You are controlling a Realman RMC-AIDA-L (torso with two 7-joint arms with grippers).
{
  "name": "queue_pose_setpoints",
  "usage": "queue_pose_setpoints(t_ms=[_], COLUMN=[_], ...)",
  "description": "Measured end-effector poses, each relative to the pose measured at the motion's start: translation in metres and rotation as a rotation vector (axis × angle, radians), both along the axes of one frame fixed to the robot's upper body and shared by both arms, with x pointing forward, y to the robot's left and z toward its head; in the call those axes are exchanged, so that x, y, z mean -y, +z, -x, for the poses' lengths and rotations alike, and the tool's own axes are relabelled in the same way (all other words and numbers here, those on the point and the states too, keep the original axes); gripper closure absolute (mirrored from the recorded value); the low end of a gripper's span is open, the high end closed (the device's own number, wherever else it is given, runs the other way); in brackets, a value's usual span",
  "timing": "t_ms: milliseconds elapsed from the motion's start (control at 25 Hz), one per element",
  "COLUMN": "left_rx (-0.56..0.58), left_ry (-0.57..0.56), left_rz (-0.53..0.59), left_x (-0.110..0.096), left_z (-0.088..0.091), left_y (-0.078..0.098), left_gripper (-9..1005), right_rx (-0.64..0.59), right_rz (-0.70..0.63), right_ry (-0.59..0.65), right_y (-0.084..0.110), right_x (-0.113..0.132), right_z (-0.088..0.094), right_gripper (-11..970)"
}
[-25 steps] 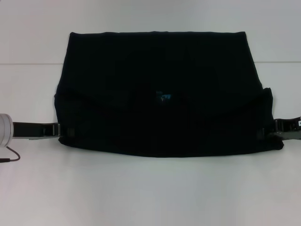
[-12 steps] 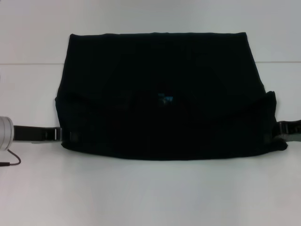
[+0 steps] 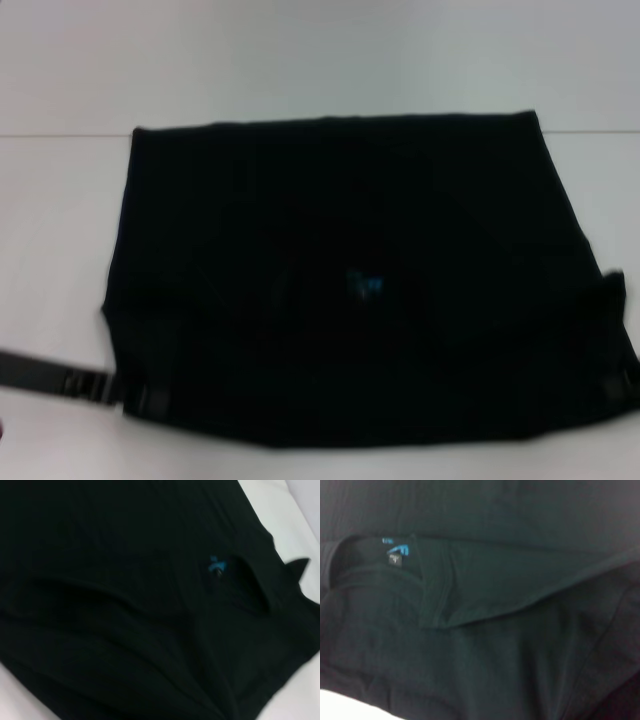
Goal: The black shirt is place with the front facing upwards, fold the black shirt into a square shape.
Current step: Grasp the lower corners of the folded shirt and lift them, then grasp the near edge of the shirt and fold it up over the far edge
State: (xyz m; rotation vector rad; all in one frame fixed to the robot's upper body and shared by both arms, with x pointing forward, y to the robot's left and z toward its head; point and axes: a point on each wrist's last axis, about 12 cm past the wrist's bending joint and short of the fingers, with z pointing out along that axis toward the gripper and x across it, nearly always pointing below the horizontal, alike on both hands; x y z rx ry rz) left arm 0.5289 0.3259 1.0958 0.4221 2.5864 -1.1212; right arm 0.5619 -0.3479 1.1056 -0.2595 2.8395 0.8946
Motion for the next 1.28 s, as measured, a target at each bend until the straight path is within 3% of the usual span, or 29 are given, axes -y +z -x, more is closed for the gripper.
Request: queue_pose_setpoints(t_ms=[200, 360, 600, 800, 840, 1080, 1280], left_rx=[-0.117, -0.19, -0.216, -0.146, -0.095, -0.013, 0.105], left_ry=[-0.199, -0.244, -0.289, -0.259, -0.19, -0.016, 0.164], left_rz=[0.055, 0.037, 0.012, 0.057, 0.093, 0.12, 0.149], left_x=[0.001, -0.004, -0.002, 0.002, 0.0, -0.006, -0.013], left_z=[0.03, 0.043, 0.049, 0.038, 0.026, -0.001, -0.025], left_y=[0.003, 0.002, -0.004, 0.002, 0.009, 0.018, 0.023], left_gripper=[952, 951, 950, 948, 948, 946, 945], right_rx=[-0.079, -0.135, -0.15, -0.083, -0.058, 0.113, 0.251], right_rz=[-0.065, -0.1, -0.1, -0.196, -0.227, -0.435, -0.502], right_ry=[0.113, 0.19, 0.209, 0.165, 0.142, -0.058, -0.248], right_y=[-0.011, -0.021, -0.026, -0.018, -0.014, 0.008, 0.009], right_x=[0.002, 0.001, 0.0, -0.003, -0.001, 0.021, 0.028], right_z=[0.031, 0.053, 0.06, 0.054, 0.052, 0.037, 0.02], right_gripper=[903, 903, 903, 903, 903, 902, 902])
